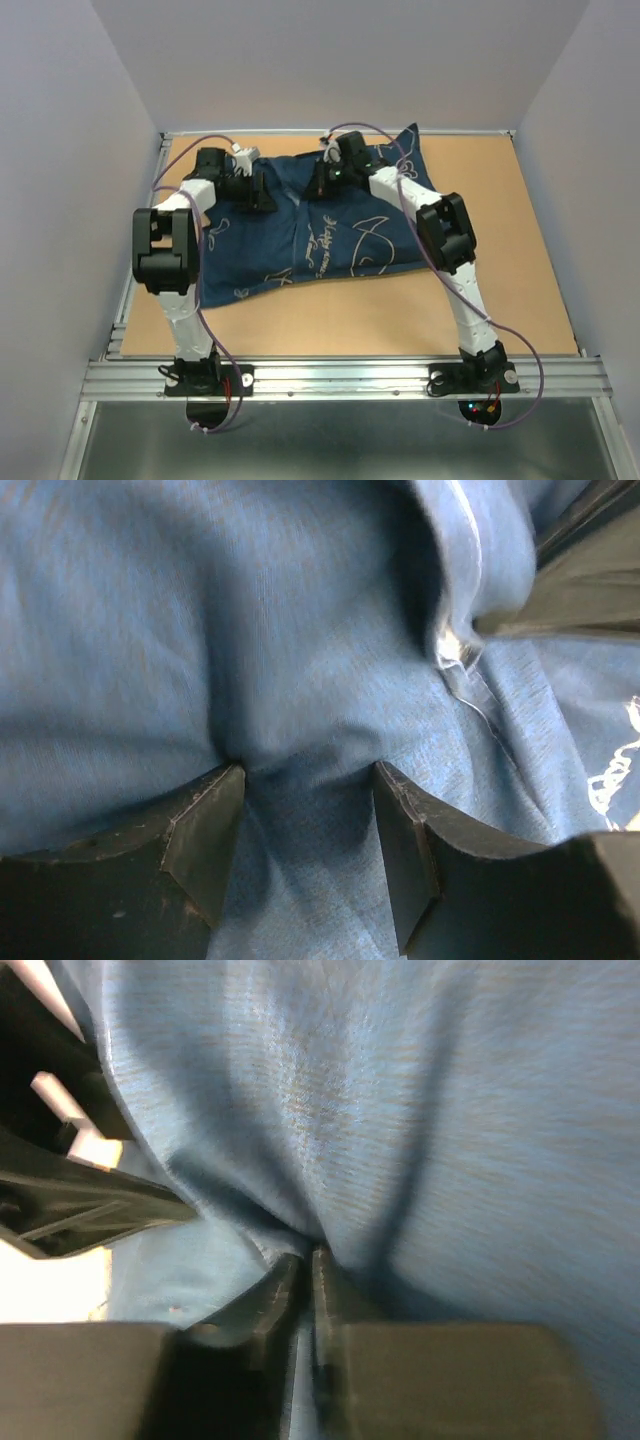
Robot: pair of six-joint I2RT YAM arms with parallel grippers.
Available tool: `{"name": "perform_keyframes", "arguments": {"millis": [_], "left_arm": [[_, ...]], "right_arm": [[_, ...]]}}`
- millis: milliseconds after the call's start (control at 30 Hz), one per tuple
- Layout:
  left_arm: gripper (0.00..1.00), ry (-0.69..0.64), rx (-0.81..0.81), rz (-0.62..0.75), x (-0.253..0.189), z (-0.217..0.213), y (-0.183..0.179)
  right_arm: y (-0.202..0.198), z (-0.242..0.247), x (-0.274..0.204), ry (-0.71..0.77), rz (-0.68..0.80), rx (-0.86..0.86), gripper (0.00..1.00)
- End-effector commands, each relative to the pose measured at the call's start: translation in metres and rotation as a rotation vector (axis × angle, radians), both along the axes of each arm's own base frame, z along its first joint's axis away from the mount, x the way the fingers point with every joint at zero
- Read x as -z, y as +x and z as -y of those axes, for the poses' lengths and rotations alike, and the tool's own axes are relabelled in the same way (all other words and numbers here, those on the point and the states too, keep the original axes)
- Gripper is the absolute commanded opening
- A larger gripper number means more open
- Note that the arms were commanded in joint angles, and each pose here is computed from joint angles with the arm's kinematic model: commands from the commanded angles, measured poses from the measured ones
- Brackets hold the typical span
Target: Put the pillow into the pillowcase
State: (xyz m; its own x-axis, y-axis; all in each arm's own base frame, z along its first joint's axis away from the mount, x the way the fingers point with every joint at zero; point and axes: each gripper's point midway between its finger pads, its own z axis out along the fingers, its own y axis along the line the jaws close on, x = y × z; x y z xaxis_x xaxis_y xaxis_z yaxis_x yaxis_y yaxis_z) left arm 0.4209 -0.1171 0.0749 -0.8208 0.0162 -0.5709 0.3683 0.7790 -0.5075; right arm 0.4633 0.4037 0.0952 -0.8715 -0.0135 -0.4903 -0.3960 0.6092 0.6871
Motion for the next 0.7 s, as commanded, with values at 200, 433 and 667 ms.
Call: {"name": "perform_keyframes", "arguments": {"millis": [200, 433, 667], "left_arm": [[0.87, 0.073, -0.002, 0.358, -0.127, -0.035, 0.061], [0.91, 0.397, 0.117, 0.242, -0.077, -0.119, -0.028], [0.91, 0.526, 0.22, 0.202, -0.029, -0.138, -0.078]], "right_arm": [[0.044, 0.166, -0.133, -0.084, 0.347, 0.103, 1.0], [-0.067, 0.338, -0.093, -0.507, 0.166, 0.093, 1.0], [-0.174, 0.492, -0.012, -0.796, -0.044, 0.123, 1.0]]}}
